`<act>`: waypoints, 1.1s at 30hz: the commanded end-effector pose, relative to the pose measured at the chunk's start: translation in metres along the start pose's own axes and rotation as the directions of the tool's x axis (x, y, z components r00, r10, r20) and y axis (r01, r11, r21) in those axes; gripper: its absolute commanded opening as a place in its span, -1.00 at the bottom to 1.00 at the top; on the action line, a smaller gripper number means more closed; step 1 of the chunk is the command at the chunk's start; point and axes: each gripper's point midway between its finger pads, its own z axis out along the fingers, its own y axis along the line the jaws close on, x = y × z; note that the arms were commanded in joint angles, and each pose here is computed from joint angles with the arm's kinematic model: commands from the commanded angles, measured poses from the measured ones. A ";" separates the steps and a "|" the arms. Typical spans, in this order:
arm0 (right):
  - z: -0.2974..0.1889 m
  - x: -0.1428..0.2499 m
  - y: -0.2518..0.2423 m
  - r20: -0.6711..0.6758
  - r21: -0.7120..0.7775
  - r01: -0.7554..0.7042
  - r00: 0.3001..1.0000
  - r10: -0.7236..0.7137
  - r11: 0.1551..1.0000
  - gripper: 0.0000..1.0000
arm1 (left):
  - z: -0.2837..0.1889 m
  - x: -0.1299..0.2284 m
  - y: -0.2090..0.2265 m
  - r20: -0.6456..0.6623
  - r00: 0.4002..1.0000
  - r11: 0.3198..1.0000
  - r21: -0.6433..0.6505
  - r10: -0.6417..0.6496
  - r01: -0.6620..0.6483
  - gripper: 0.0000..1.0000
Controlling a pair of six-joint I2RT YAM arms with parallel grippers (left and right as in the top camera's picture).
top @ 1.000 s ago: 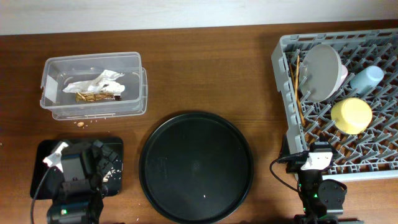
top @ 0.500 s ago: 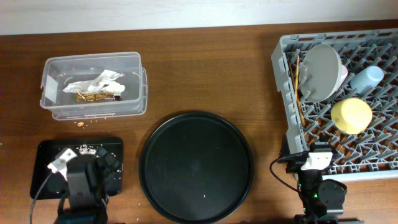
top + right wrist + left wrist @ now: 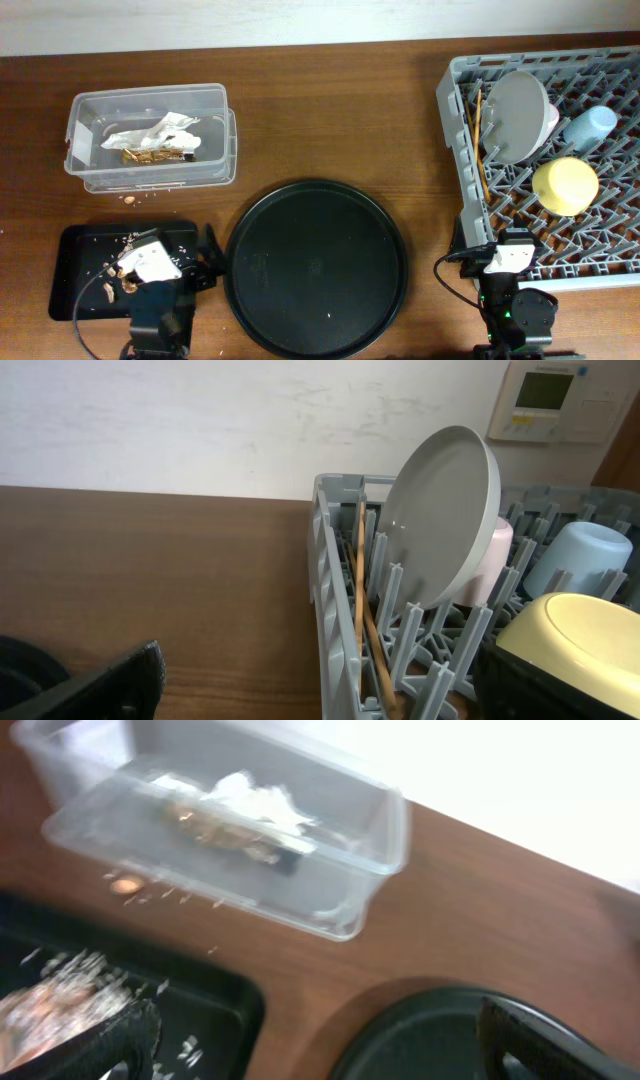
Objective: Sort waste into correct bins and load items into the dishwasher rack
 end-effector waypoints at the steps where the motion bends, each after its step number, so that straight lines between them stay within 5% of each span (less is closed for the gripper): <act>1: 0.000 0.003 -0.002 -0.004 0.007 0.003 1.000 -0.003 1.000 0.97 | 0.004 0.010 -0.015 0.023 0.994 0.989 0.105 0.104 -0.106 0.99; 17: 0.000 0.003 -0.002 -0.004 0.007 0.003 1.000 -0.003 1.000 0.97 | 0.004 -0.008 -0.014 0.327 0.933 0.972 0.125 0.150 -0.200 0.99; 33: 0.000 0.003 -0.002 -0.004 0.007 0.003 1.000 -0.003 1.000 0.97 | 0.007 0.002 0.005 0.283 0.906 0.941 0.032 0.314 -0.336 0.99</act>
